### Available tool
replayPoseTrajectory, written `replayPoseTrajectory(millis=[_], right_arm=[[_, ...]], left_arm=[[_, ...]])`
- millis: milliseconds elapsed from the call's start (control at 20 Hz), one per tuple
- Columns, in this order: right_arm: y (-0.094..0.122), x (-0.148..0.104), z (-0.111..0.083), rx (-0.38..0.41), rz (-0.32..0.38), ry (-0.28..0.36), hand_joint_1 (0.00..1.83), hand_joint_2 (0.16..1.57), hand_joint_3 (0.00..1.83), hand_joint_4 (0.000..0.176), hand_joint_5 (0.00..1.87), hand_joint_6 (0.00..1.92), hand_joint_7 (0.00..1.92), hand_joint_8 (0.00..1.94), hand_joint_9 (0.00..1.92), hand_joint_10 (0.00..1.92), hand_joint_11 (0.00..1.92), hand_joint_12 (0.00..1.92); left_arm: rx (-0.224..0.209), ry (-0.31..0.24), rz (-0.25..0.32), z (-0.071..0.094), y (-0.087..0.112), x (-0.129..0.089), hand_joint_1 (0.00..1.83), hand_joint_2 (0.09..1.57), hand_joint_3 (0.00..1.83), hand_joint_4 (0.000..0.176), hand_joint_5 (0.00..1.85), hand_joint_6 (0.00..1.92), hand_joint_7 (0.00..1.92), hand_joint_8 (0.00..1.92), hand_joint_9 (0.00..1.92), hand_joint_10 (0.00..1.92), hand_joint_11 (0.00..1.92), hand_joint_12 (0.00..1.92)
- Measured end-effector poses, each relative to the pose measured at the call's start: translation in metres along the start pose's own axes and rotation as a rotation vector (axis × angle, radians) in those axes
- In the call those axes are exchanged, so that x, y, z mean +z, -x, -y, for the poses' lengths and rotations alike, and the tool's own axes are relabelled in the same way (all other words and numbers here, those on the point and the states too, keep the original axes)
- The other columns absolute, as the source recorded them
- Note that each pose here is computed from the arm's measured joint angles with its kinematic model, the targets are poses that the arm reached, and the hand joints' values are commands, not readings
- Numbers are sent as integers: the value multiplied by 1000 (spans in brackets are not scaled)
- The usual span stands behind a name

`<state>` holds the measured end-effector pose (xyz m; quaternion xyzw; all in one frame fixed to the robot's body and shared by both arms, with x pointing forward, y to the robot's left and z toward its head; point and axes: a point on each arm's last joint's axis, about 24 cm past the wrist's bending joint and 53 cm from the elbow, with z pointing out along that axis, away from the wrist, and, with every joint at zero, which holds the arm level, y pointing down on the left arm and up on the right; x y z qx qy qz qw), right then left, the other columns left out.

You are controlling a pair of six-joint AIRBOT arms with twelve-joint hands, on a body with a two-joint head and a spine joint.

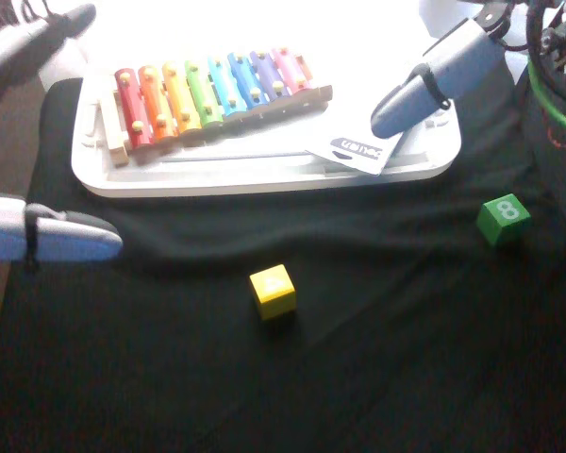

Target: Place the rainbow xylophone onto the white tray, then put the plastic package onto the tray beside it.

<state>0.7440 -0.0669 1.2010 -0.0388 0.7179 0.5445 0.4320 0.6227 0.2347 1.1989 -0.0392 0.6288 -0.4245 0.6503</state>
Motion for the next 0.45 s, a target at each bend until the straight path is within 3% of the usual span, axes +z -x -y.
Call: replayPoseTrajectory(millis=[50,150,250,350,400,450], right_arm=[[3,-4,-8,16,6,31,731,707,18,176,0,0,0,0,0,0,0,0],[7,-10,-17,35,17,66,776,694,7,176,0,0,0,0,0,0,0,0],[11,-20,-37,12,49,121,666,696,6,176,0,0,0,0,0,0,0,0],[15,-32,-57,7,76,176,697,676,0,176,0,0,0,0,0,0,0,0],[18,-39,-66,-2,89,202,604,681,1,176,0,0,0,0,15,6,132,60],[18,-44,-73,-7,94,221,622,675,0,176,0,0,0,0,2,0,122,60]], left_arm=[[5,-4,21,2,8,-1,756,660,0,0,0,0,2,0,70,3,0,560],[14,-14,51,6,20,-3,751,678,2,0,0,0,2,1,80,5,0,669],[26,-35,78,15,31,-6,719,697,2,0,0,0,3,1,89,8,0,1008],[37,-59,103,24,40,-9,782,714,0,0,0,0,28,6,84,9,0,1310],[39,-70,121,28,45,-11,837,703,0,0,37,16,60,16,158,56,0,1636],[47,-83,139,33,51,-15,839,706,0,0,32,16,45,8,156,84,0,1780]])
